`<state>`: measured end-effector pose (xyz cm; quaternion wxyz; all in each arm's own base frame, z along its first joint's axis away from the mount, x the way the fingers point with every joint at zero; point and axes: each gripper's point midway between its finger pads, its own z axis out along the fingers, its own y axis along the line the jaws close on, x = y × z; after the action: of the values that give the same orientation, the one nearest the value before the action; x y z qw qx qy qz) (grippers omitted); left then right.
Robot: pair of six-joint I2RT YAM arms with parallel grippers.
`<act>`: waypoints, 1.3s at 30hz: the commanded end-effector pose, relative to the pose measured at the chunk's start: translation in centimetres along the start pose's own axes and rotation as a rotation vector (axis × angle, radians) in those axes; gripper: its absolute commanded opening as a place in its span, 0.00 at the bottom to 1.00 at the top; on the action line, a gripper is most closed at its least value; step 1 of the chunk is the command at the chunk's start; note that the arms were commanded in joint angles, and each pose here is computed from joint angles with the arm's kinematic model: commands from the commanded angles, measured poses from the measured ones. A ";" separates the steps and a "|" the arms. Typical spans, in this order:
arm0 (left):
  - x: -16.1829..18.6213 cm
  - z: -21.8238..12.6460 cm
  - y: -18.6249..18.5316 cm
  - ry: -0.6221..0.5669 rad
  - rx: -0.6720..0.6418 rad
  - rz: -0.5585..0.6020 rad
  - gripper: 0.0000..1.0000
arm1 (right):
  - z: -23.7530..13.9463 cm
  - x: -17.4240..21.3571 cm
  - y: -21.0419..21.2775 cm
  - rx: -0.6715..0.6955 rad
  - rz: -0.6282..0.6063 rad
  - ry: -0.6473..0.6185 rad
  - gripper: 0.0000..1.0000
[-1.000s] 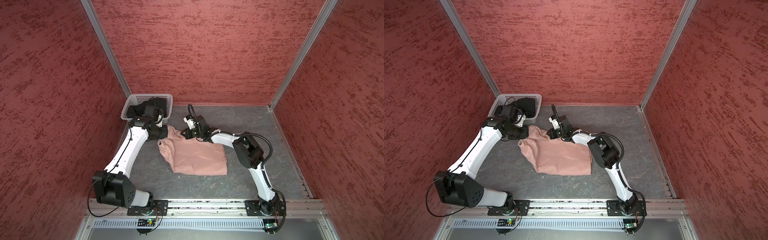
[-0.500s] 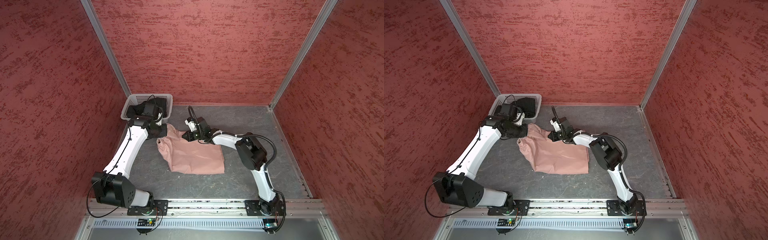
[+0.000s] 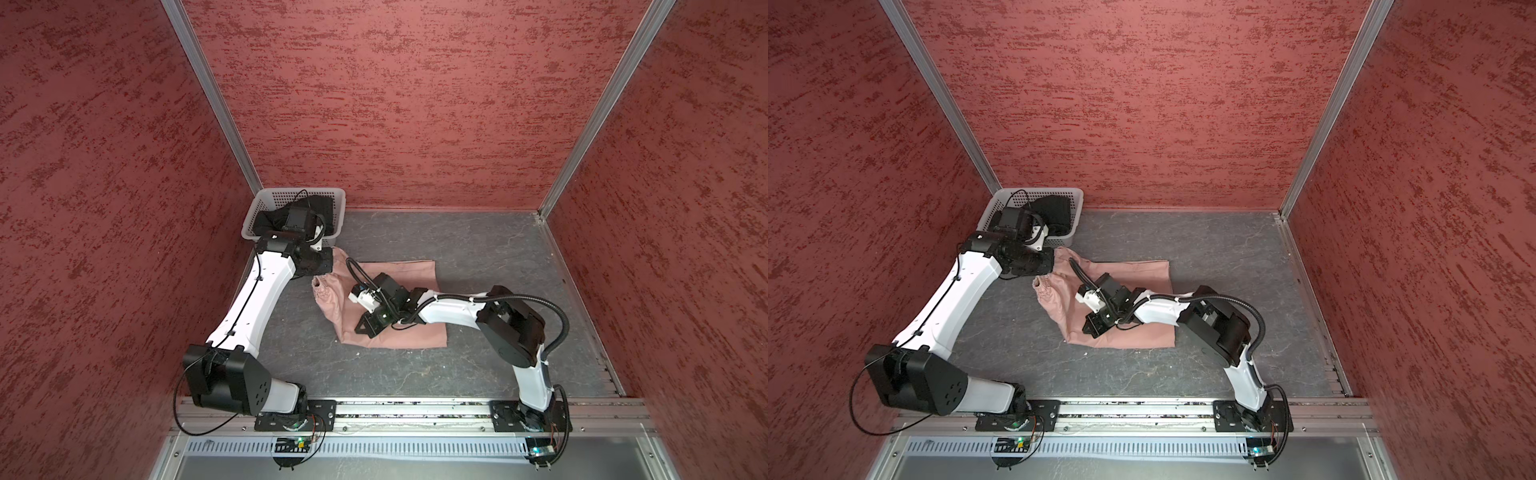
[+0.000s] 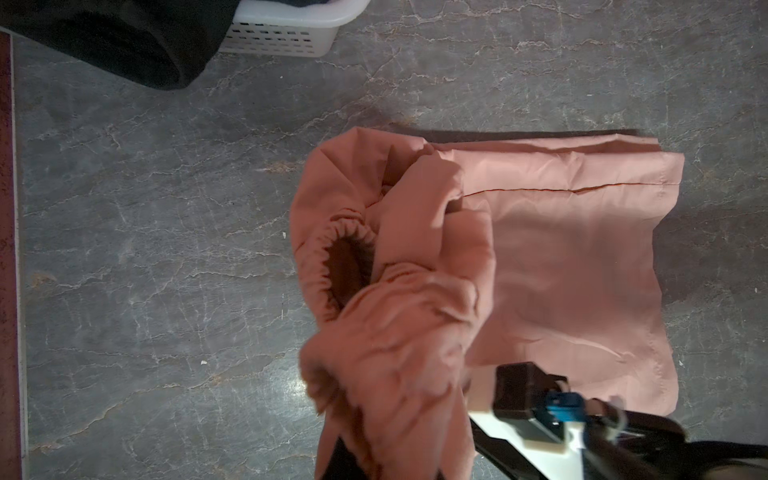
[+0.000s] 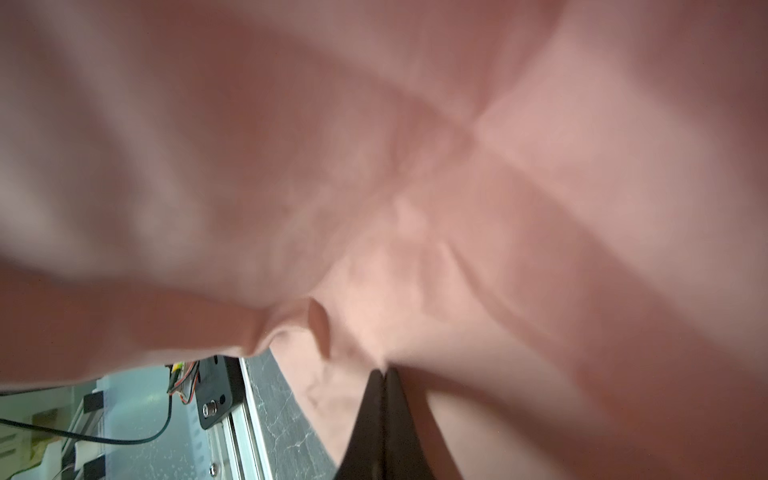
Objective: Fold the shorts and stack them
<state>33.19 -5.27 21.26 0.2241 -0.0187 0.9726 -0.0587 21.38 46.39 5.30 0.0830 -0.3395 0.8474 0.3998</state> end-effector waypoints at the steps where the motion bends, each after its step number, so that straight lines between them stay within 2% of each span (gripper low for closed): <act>1: -0.7 -1.0 0.3 -0.047 0.002 0.003 0.00 | 1.0 0.9 -1.0 0.021 0.073 0.045 0.00; 5: -0.8 -1.1 0.5 -0.049 -0.001 0.002 0.00 | 3.5 1.0 -1.5 0.037 0.093 0.085 0.00; 7: -0.7 -1.1 0.7 -0.040 -0.011 0.007 0.00 | 3.7 0.0 -0.9 0.023 0.073 0.066 0.00; 10: -0.5 -1.2 1.4 -0.025 -0.045 0.014 0.00 | 1.0 -2.7 1.3 0.002 0.015 -0.063 0.05; 11: -0.4 -1.3 1.7 -0.023 -0.056 0.014 0.00 | -0.4 -3.7 1.8 0.008 -0.004 -0.120 0.10; 12: -0.5 -1.4 1.9 -0.026 -0.062 0.017 0.00 | -2.0 -4.5 2.2 0.013 -0.017 -0.172 0.16; 14: -0.6 -1.7 2.1 -0.024 -0.069 0.017 0.00 | -4.7 -5.3 1.7 0.043 -0.013 -0.244 0.18; 17: -0.9 -2.2 1.8 -0.019 -0.068 0.030 0.00 | -9.3 -5.4 -1.6 0.142 0.049 -0.319 0.33; 21: -0.9 -2.5 1.6 -0.003 -0.082 0.046 0.00 | -15.1 -3.0 -8.4 0.353 0.181 -0.384 0.45; 23: -0.9 -2.5 1.6 0.007 -0.094 0.051 0.00 | -17.2 -1.1 -11.3 0.460 0.234 -0.383 0.51; 26: -1.1 -2.5 1.3 0.019 -0.099 0.057 0.00 | -18.6 1.3 -13.6 0.493 0.314 -0.375 0.56; 30: -1.4 -2.6 0.7 0.032 -0.122 0.079 0.00 | -18.5 3.3 -15.3 0.510 0.378 -0.359 0.56; 39: -2.1 -2.5 -1.1 0.055 -0.124 0.126 0.00 | -15.9 4.2 -16.7 0.464 0.412 -0.331 0.28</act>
<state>33.99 -5.76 23.93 0.1975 0.0280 0.9799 0.0088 30.27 24.61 3.56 0.1982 -0.0708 0.9480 0.2386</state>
